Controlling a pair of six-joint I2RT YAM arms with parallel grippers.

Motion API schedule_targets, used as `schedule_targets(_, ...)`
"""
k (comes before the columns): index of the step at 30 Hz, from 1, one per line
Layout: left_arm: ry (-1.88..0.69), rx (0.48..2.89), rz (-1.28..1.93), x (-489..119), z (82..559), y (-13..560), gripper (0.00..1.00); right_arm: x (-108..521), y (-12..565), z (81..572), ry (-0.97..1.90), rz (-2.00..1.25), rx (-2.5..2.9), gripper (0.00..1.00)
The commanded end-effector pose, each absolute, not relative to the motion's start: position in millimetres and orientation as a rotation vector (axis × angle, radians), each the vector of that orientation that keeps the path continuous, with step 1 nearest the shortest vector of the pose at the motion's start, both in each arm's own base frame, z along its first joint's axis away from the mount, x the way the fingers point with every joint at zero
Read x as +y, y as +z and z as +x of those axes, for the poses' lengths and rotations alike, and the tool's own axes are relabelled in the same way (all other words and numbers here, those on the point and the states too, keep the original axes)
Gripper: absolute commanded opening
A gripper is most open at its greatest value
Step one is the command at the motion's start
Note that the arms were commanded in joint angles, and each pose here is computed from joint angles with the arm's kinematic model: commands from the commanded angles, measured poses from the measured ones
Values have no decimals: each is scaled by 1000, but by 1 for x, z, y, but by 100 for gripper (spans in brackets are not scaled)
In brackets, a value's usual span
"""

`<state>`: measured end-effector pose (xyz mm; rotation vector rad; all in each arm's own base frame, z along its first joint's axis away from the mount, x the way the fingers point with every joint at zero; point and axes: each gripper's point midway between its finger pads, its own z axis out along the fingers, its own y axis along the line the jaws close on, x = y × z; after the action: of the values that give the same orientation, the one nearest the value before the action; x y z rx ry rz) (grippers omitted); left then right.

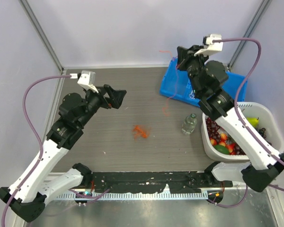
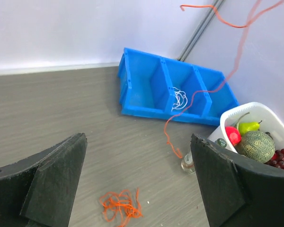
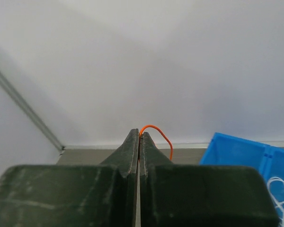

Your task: Untangle the cables

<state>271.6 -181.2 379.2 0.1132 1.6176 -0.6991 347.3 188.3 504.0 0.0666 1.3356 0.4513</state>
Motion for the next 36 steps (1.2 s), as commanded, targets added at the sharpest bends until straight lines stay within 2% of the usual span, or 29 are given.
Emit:
schedule_targets(1,-641,1594,283,-188,272,386,94,156,528,382,438,173,1254,1)
schedule_targets(7,-526,1633,297,-177,280,347,93,116,522,439,339,231,1269,1)
schedule_targets(14,-479,1626,293,-168,279,341,92,89,501,501,217,235,1300,1)
schedule_targets(17,-463,1625,287,-165,279,341,91,84,464,524,158,249,1366,1)
schedule_targets(21,-459,1626,281,-165,280,341,91,101,399,539,223,232,1476,1)
schedule_targets(27,-474,1638,282,-168,281,337,91,112,296,537,286,291,1685,1)
schedule_targets(36,-471,1639,278,-167,281,337,91,108,245,550,217,307,1776,1)
